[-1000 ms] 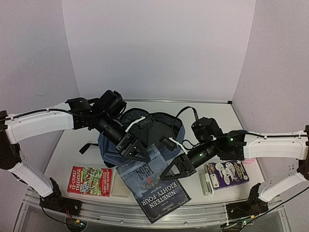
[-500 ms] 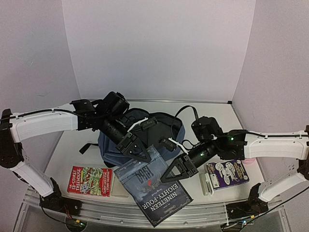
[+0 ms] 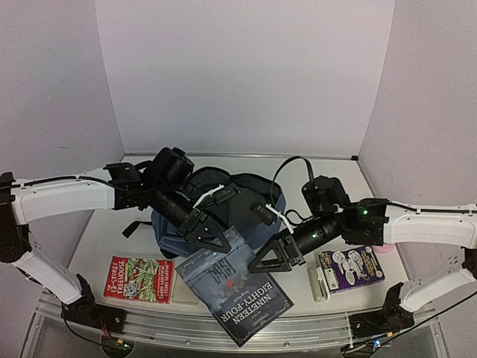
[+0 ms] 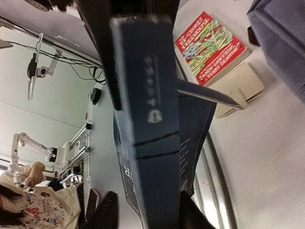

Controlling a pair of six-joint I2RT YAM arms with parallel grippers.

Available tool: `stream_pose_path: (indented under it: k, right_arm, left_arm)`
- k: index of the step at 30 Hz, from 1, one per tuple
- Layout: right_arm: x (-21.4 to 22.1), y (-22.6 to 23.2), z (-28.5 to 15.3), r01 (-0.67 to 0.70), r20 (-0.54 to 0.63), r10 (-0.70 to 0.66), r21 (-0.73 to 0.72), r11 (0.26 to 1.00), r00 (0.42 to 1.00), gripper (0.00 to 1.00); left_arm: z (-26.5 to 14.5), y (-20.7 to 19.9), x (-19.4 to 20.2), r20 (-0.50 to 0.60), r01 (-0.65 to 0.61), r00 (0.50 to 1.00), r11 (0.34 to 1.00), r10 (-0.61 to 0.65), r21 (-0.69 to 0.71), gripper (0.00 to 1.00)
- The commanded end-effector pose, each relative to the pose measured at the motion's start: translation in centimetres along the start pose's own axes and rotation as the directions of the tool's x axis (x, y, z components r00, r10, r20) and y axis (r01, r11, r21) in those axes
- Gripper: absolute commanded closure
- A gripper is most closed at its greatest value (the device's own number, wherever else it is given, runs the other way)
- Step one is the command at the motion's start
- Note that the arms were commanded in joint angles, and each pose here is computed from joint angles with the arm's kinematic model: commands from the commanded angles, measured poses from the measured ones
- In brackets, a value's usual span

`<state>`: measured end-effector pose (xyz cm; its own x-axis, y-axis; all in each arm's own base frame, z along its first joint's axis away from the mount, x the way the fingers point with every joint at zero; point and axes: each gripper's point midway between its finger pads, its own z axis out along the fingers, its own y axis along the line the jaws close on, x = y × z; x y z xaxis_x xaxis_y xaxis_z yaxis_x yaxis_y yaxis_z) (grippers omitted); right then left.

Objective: Pack the student bag
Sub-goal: Pick up the book from the center of the board.

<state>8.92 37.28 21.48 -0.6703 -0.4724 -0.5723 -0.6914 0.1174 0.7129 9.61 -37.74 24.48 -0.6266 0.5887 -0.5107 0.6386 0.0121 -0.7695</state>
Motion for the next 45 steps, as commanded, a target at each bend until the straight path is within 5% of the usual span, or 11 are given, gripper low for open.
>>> stream_pose_path:
  k: [1,7,23,31,45]
  right_arm:
    - [-6.0,1.9,-3.4,0.170,0.247,-0.191,0.104,0.980,0.950,0.27]
    - [-8.0,1.1,-5.3,0.163,0.377,-0.218,0.173,0.971,0.900,0.07]
    - [-9.6,-2.0,-9.9,0.110,0.607,-0.159,0.117,0.987,0.779,0.02]
    - [-9.6,-0.4,-8.0,0.167,0.562,-0.096,-0.076,0.983,0.822,0.26]
    - [-8.1,0.1,-8.1,0.147,0.579,-0.013,-0.185,0.972,0.816,0.36]
  left_arm:
    - [-2.4,-1.9,-2.0,0.169,-0.066,0.983,0.997,0.073,-0.049,1.00]
    - [-5.8,-3.1,-4.7,0.383,-0.131,0.910,0.987,0.156,-0.092,1.00]
    - [-12.6,-6.5,-7.8,0.647,-0.237,0.692,0.947,0.321,-0.216,1.00]
    - [-13.0,-5.6,-8.9,0.690,-0.193,0.662,0.956,0.294,-0.223,1.00]
    - [-14.3,-3.9,-11.4,0.785,-0.159,0.568,0.969,0.247,-0.190,1.00]
